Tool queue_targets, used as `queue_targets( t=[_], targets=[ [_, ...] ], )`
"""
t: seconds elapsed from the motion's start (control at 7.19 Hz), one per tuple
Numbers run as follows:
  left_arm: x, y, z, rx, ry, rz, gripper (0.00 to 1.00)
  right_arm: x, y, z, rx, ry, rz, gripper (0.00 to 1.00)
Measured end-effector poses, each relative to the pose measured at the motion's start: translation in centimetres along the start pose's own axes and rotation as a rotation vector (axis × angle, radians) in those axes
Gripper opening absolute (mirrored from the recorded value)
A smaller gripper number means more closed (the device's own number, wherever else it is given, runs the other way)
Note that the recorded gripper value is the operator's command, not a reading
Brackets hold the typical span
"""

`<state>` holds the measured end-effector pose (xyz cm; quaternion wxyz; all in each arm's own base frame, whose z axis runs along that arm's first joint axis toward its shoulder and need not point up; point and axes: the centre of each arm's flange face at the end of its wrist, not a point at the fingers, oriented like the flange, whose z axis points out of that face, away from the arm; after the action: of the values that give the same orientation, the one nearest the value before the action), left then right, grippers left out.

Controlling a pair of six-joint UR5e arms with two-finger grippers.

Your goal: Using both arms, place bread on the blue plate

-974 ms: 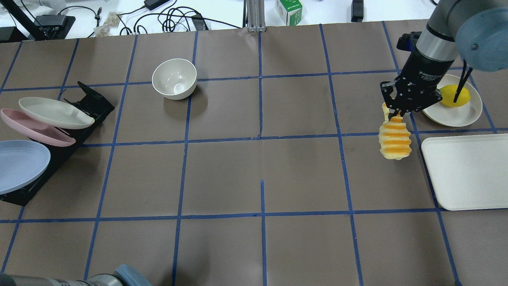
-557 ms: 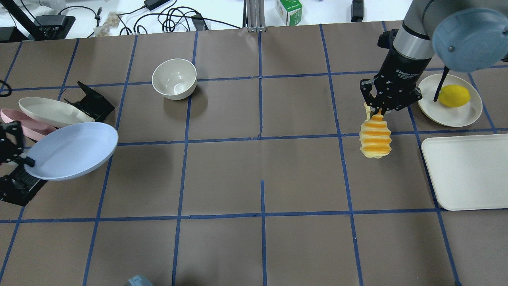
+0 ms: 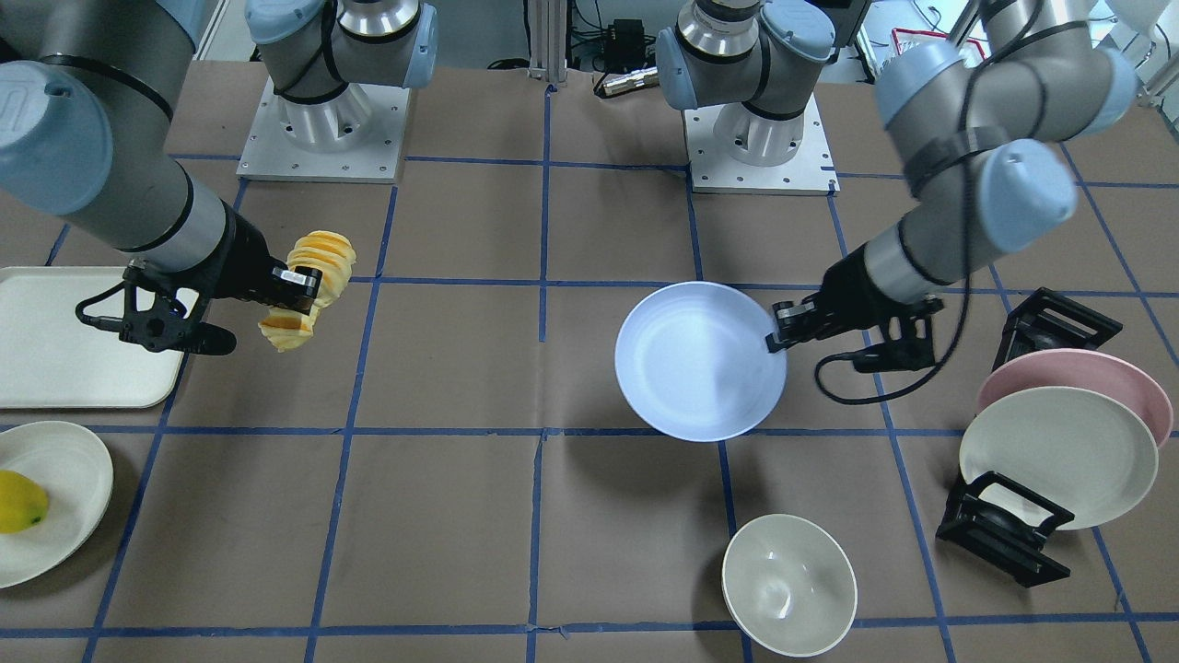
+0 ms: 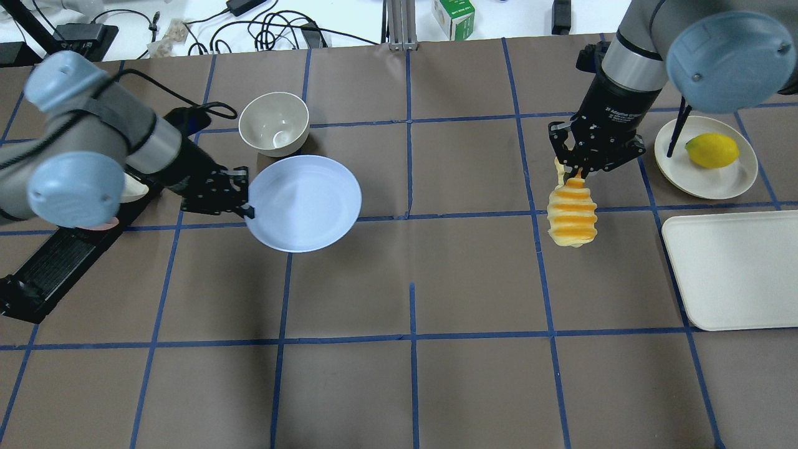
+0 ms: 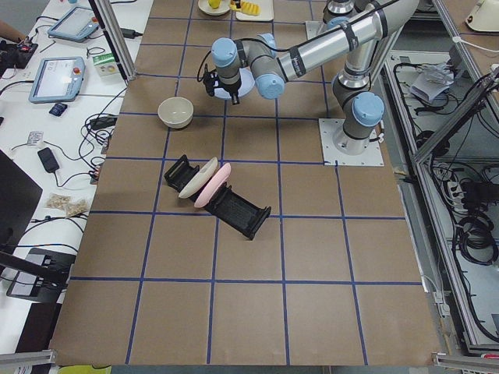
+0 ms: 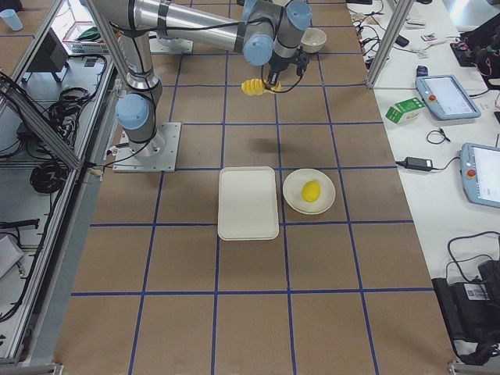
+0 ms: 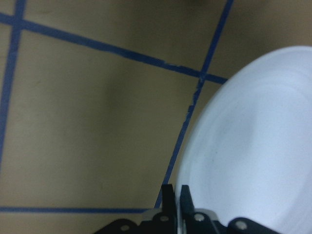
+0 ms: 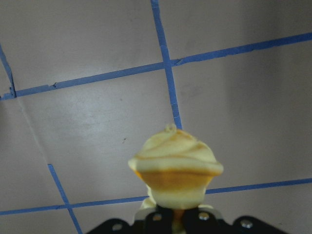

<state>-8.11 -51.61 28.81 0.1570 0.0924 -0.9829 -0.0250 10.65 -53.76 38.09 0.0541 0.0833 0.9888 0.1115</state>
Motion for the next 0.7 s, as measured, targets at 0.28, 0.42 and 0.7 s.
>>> queue_targets(
  t=[0.28,0.42,0.7],
  targets=[
    [6.5,1.3,6.7,0.065,0.058,0.005,0.0,-2.0,0.3,0.6,0.001,-0.004,-0.027,0.0],
    [8.7,2.1,9.1,0.064,0.073,0.012,0.0,-3.0,0.5,1.1,-0.007,-0.017,-0.038,0.0],
    [10.3,3.0,12.2,0.044,0.065,0.024,0.92,-6.1,0.5,2.6,0.006,-0.024,-0.031,0.0]
  ],
)
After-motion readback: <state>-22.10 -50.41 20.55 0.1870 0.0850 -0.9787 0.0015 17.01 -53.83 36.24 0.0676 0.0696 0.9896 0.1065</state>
